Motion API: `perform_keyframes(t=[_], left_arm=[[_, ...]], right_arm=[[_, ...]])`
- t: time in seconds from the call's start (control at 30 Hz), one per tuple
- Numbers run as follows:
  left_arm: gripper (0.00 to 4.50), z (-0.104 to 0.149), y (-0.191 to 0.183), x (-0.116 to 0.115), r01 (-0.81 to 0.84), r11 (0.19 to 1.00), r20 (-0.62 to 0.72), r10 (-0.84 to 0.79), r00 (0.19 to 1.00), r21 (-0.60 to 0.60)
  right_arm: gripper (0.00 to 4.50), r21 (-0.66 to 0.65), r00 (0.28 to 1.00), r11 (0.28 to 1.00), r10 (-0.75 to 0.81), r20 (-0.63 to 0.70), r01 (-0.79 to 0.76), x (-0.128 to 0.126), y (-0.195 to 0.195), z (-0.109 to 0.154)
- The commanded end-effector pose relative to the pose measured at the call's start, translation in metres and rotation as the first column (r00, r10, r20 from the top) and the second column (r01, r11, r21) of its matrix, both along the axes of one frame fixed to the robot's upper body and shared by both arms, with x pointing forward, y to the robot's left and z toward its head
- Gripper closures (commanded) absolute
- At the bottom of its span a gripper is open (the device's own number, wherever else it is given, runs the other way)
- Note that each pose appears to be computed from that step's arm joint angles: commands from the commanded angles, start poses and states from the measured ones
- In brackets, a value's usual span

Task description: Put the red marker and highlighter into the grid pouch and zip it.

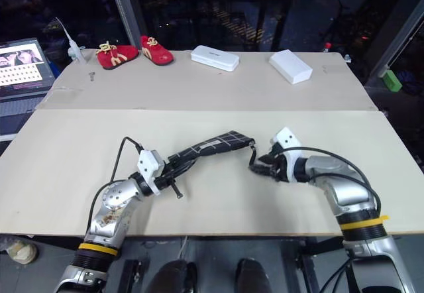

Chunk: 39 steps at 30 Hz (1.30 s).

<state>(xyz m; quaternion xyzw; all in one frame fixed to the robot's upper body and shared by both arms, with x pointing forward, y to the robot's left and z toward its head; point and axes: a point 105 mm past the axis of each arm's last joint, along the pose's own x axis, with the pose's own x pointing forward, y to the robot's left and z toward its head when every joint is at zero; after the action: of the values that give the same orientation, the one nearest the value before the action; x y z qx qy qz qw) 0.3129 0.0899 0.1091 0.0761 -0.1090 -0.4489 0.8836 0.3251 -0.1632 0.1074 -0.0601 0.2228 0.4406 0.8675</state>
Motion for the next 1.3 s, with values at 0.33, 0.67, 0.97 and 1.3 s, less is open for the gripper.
perform_keyframes(t=[0.33,0.67,0.97,1.3], left_arm=[[4.50,0.019,-0.017,-0.001,0.285,0.947,0.148,-0.306,0.941,0.147],[3.10,-0.015,-0.013,0.005,0.392,0.873,0.083,-0.431,0.898,0.289],[0.42,0.029,-0.007,-0.004,0.349,0.937,0.066,-0.350,0.934,0.026],[0.42,0.023,0.096,0.007,-0.328,0.933,-0.320,0.269,0.908,-0.146]], right_arm=[[0.50,0.109,0.996,0.993,0.028,0.081,-0.037,-0.054,-0.060,0.067],[0.47,0.067,0.998,0.998,-0.007,0.067,0.002,-0.057,-0.054,0.049],[0.47,0.048,0.997,0.999,-0.017,0.071,0.013,-0.049,-0.060,0.051],[0.47,0.133,0.986,0.983,-0.139,0.096,0.126,-0.027,-0.093,0.047]])
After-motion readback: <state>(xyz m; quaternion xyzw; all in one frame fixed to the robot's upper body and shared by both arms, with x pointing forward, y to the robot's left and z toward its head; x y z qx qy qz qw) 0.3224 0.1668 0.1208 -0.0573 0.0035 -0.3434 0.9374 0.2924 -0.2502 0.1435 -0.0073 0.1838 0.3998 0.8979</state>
